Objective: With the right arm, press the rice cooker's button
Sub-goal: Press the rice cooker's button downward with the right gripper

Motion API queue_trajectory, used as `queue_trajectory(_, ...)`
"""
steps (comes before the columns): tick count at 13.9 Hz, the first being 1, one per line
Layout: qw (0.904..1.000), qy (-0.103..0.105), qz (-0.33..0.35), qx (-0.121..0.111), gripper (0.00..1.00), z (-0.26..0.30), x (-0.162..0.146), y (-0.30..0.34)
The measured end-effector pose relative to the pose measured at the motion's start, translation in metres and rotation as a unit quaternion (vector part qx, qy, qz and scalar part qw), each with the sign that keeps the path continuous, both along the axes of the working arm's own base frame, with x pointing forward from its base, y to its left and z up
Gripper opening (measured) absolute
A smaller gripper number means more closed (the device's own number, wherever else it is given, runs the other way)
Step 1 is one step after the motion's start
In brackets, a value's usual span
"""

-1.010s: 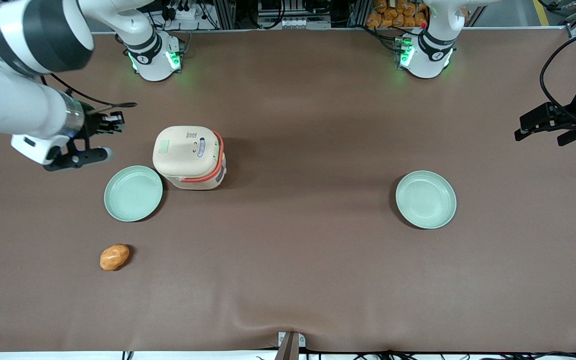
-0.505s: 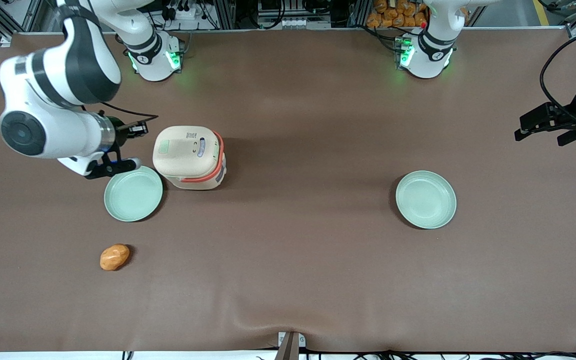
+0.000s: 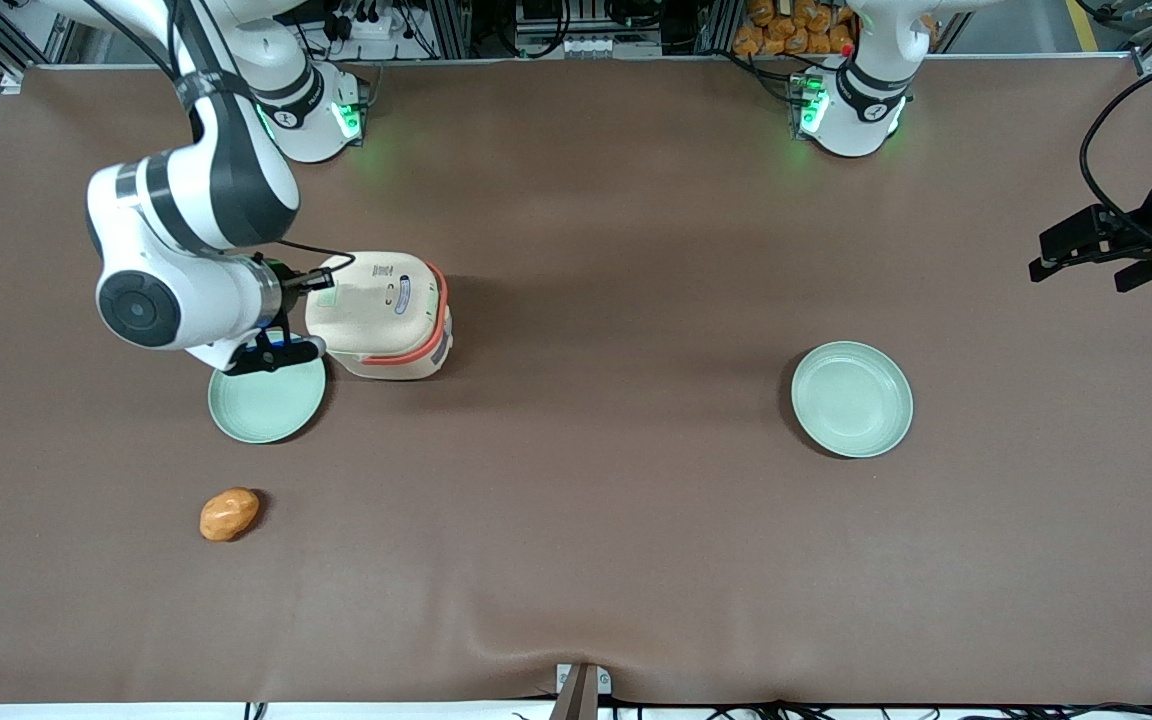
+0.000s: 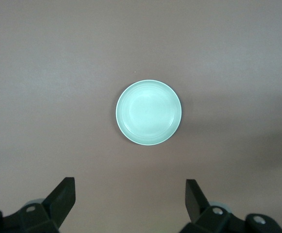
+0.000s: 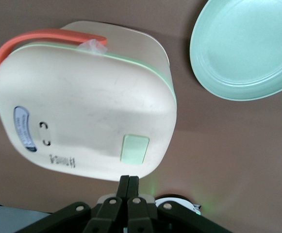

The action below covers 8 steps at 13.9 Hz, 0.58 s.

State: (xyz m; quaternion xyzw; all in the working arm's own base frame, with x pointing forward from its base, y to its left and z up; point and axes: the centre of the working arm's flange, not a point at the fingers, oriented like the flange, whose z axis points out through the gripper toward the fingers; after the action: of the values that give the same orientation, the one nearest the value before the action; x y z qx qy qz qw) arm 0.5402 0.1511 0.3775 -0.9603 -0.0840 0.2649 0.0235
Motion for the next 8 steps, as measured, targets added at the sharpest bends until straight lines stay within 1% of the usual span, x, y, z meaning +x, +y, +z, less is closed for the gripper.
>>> queue_trajectory(3,0.9999,0.014,0.0,-0.005,0.01,-0.017,0.001,0.0)
queue_trajectory(8,0.9994,0.032,0.0,-0.011,0.01,-0.038,0.002,0.0)
